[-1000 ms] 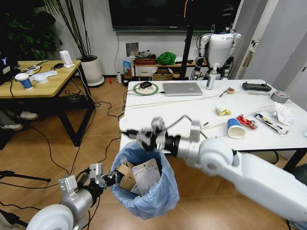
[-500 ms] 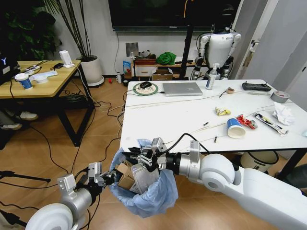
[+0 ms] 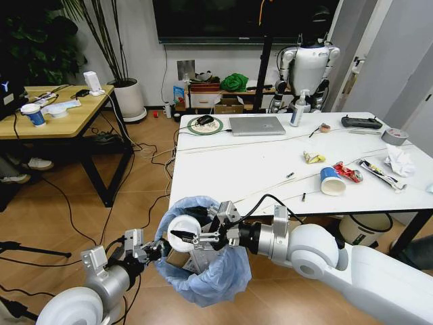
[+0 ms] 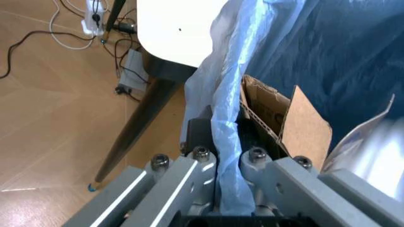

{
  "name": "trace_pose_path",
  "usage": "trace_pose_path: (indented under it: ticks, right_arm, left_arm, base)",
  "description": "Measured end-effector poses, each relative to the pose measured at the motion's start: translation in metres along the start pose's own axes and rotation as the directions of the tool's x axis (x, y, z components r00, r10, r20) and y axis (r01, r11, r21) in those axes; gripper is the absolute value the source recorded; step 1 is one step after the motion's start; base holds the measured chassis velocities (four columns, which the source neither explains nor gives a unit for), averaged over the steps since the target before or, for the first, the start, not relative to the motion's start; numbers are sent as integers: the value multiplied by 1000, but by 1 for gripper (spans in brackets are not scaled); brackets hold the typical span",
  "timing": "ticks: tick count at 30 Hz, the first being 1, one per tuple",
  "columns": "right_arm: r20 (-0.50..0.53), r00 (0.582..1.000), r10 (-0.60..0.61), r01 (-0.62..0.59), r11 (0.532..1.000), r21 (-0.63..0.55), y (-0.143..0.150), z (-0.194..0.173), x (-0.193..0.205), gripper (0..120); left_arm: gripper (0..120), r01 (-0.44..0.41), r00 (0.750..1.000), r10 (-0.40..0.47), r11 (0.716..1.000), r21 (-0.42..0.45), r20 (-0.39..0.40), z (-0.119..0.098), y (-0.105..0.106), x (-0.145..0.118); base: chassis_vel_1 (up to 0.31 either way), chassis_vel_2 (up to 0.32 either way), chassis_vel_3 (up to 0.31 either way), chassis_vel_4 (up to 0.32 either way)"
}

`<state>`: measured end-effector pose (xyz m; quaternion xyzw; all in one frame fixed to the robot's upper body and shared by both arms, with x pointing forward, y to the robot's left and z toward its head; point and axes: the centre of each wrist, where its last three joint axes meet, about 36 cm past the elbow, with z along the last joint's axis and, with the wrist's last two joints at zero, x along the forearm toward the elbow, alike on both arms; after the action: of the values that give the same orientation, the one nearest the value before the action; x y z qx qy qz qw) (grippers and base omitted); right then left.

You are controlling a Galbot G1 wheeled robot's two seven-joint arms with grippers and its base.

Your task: Pick up the trash bin and place the trash from the table into it.

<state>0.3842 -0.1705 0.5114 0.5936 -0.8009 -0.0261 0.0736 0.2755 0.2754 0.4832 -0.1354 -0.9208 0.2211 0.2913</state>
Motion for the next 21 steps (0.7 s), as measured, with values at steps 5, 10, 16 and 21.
trace_pose_path:
  ticks: [5,10,16,21]
  right_arm:
    - [42,996,78,-80,996,43,-11,-16,11,98]
    - [123,952,280,-287,957,42,-36,-33,32,100]
    - [153,826,542,-546,838,-20,-72,-22,57,100]
    - [156,768,621,-620,782,-57,-90,6,64,100]
  left_arm:
    - [0,4,1000,-4,1000,0,-2,1,0,1]
    - [0,7,1000,-7,1000,0,1,4,0,1]
    - [0,21,1000,-20,1000,-2,21,8,-3,8]
    - [0,34,998,-33,999,-6,59,8,-7,14]
  base:
    - [0,0,0,0]
    - [0,0,0,0]
    - [0,0,0,0]
    - [0,0,0,0]
